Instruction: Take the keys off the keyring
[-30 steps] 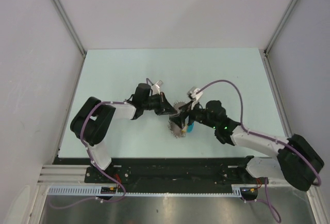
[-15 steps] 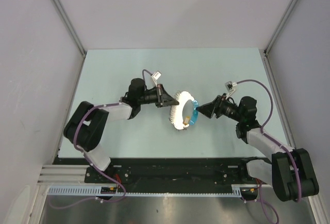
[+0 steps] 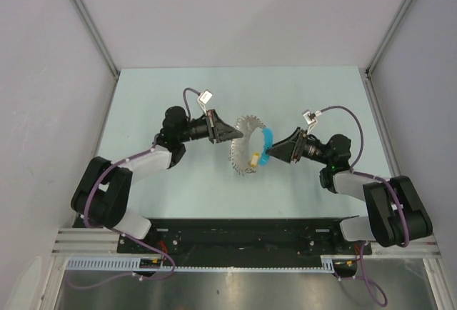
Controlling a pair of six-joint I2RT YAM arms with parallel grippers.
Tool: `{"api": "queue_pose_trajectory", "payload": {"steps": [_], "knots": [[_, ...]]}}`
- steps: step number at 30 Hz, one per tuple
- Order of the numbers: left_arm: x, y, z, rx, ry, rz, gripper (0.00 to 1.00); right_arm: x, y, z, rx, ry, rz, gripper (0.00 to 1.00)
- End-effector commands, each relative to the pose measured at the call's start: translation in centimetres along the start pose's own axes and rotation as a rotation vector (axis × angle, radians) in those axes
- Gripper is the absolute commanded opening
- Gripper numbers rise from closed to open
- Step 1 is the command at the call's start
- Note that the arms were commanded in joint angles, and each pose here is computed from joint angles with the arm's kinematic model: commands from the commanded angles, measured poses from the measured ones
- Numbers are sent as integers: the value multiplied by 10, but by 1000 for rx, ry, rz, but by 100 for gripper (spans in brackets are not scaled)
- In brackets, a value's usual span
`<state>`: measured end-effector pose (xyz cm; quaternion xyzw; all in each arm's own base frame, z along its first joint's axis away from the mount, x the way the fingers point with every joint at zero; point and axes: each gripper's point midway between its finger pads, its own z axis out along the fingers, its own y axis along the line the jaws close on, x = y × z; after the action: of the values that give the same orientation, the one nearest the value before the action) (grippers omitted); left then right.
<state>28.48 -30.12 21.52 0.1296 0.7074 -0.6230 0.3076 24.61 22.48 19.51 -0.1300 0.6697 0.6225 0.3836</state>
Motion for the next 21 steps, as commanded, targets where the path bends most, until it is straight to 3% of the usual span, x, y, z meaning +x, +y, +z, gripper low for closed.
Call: {"api": "queue_pose_trajectory", "payload": {"steps": [1, 5, 6, 7, 9, 12, 15, 16, 19, 21], "knots": [[-12, -44, -10, 115, -23, 135, 0, -34, 51, 8, -209, -78, -140, 54], [-14, -58, -16, 140, -29, 195, 0, -39, 56, 17, -240, -59, -127, 24], [-13, -59, -18, 134, -25, 194, 0, -42, 58, 17, -246, -66, -140, 8], [-16, -63, -18, 135, -28, 217, 0, -44, 61, 17, -251, -71, -152, 1], [-22, -76, -24, 143, -39, 242, 0, -58, 76, 14, -274, -102, -211, 0], [-32, -95, -36, 121, -47, 295, 10, -76, 105, 13, -316, -129, -319, 0], [-51, -110, -48, 34, -107, 461, 38, -93, 116, 14, -295, -179, -377, 0], [-51, -108, -52, -2, -106, 479, 54, -97, 127, 11, -300, -200, -407, 0], [-50, -119, -64, -14, -140, 533, 74, -106, 141, 8, -298, -241, -454, 0], [-45, -125, -67, 8, -138, 541, 79, -107, 149, 9, -309, -245, -465, 0]]}}
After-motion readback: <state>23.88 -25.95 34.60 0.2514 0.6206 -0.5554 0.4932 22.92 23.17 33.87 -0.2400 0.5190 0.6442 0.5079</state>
